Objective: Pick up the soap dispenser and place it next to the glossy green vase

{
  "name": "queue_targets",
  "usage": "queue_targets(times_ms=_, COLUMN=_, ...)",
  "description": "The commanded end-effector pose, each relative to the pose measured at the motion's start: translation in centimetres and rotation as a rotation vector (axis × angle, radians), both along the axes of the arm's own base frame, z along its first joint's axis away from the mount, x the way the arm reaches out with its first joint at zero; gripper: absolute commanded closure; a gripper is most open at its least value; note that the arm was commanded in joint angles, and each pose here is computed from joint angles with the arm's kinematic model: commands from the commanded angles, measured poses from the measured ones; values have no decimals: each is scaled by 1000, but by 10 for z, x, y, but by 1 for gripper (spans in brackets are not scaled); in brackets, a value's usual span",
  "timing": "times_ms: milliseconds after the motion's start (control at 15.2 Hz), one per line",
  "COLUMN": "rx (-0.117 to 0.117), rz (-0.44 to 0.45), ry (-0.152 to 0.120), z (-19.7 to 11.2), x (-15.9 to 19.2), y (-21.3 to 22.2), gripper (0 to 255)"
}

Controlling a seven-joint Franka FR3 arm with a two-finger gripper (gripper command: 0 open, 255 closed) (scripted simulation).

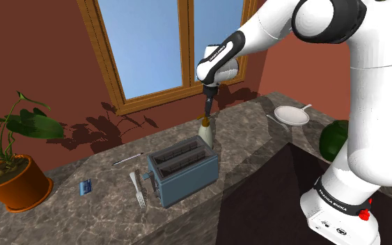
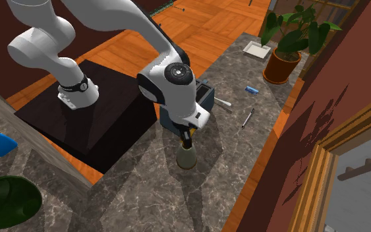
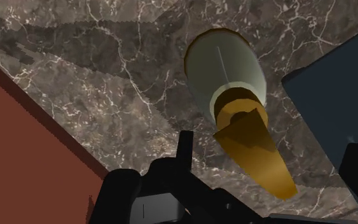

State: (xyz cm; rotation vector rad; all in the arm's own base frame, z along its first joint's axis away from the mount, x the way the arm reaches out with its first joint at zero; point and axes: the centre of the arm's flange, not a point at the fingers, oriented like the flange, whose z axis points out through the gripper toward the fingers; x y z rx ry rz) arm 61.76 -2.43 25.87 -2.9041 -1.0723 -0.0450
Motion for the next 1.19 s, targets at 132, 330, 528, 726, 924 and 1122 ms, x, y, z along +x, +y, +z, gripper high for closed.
queue_targets(times_ms=132, rx=0, rz=20, ry=2, z=-22, x=10, y=2, gripper=0)
queue_targets(times_ms=330, rx=0, rz=20, ry=2, z=-38, x=10, y=3, gripper=0)
queue_targets(times_ms=528, rx=0, rz=20, ry=2, z=-51, x=10, y=4, gripper=0)
queue_targets(times_ms=726, rx=0, rz=20, ry=2, z=-51, x=10, y=4, gripper=0)
queue_targets(times_ms=924, rx=0, rz=20, ry=2, z=-51, x=10, y=4, gripper=0)
queue_targets(times_ms=1122, rx=0, rz=20, ry=2, z=-51, x=10, y=4, gripper=255)
